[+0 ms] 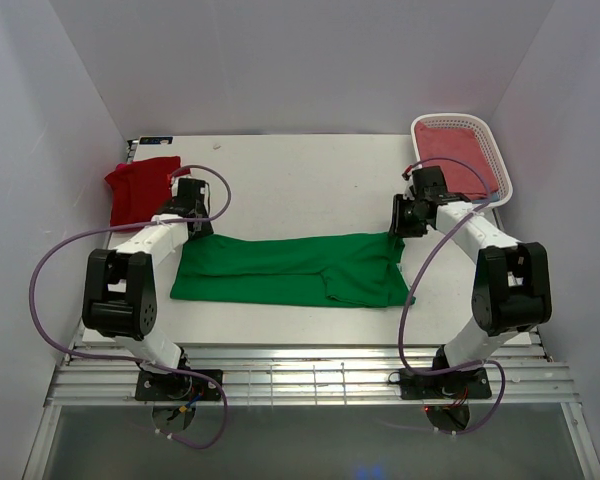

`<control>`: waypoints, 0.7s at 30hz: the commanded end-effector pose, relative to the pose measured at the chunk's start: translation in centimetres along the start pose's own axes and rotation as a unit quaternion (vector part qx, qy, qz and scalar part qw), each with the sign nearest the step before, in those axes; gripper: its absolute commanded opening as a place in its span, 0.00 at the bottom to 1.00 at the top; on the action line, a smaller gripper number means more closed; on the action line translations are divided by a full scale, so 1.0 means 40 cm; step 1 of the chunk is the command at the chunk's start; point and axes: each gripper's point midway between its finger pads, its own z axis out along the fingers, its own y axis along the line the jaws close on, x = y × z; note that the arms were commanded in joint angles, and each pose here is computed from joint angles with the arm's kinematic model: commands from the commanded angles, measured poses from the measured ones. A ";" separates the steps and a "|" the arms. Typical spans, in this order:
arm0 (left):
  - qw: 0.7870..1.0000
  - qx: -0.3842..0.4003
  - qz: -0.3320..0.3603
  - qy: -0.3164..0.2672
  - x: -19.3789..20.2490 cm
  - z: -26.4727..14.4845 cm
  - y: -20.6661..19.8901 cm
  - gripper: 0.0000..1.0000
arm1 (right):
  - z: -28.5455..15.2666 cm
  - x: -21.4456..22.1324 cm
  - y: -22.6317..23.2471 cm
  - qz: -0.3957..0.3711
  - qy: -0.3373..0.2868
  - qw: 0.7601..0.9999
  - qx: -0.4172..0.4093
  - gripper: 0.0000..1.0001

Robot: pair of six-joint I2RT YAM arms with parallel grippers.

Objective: Fold and stack the t-shirts
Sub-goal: Fold the tshirt

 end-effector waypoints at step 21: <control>1.000 -0.004 0.004 0.014 0.032 0.034 0.000 0.50 | 0.068 -0.038 -0.040 -0.013 0.001 1.000 -0.006 0.09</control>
